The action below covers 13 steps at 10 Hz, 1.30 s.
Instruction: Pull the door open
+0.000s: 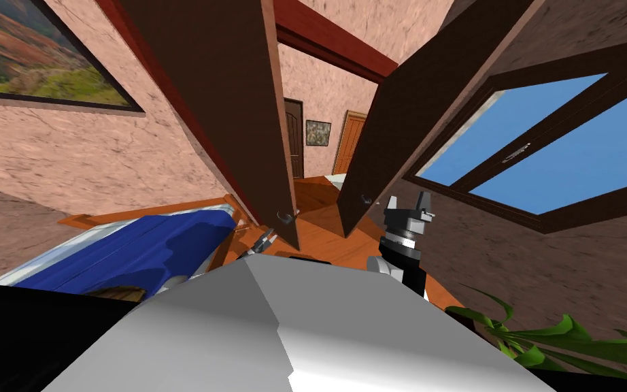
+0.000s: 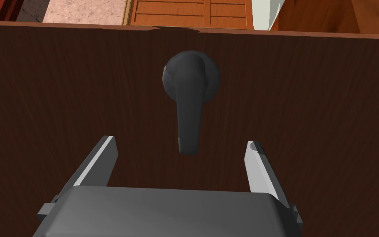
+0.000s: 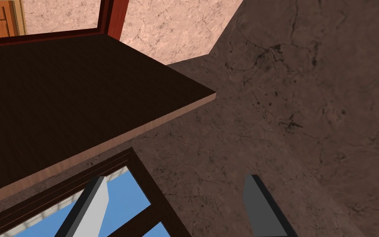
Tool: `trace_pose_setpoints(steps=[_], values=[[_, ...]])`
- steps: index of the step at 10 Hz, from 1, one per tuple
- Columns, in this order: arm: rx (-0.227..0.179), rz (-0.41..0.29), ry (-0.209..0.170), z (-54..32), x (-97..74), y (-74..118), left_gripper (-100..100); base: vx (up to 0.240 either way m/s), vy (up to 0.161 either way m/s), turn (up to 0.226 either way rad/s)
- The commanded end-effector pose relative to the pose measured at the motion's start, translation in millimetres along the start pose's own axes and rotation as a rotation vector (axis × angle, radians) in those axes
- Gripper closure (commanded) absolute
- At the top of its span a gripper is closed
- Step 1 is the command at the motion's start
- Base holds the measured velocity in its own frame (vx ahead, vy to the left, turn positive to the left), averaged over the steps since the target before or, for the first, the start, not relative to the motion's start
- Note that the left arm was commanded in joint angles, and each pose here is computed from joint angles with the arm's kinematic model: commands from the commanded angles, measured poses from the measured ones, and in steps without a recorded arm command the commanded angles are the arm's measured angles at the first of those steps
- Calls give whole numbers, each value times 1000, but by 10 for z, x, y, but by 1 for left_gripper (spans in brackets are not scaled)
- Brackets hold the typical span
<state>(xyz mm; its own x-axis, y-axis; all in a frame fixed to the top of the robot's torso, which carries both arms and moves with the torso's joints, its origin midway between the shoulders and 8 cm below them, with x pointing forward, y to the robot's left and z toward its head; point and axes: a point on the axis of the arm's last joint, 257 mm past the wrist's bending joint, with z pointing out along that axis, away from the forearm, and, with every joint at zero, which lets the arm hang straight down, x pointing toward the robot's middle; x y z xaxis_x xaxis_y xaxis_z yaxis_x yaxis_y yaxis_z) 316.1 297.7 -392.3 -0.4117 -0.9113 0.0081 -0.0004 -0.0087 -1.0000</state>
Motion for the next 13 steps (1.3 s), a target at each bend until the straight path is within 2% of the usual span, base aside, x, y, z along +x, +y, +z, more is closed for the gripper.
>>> trace_pose_setpoints(steps=[1, 3, 4, 7, 10, 13], values=[[-3, 6, 10, 48, 14, -6, -100, -98, 190, 143], [-3, 6, 10, 56, 17, -10, -100, -57, 138, 60], [-4, 8, 7, 75, -4, -6, -100, 25, -41, -81], [-4, 9, -1, 122, -51, -2, -100, 80, -160, -43], [-3, 13, -25, 253, -178, 8, -100, 82, -148, -100], [-2, 14, -50, 393, -304, 11, -100, 10, -42, -71]])
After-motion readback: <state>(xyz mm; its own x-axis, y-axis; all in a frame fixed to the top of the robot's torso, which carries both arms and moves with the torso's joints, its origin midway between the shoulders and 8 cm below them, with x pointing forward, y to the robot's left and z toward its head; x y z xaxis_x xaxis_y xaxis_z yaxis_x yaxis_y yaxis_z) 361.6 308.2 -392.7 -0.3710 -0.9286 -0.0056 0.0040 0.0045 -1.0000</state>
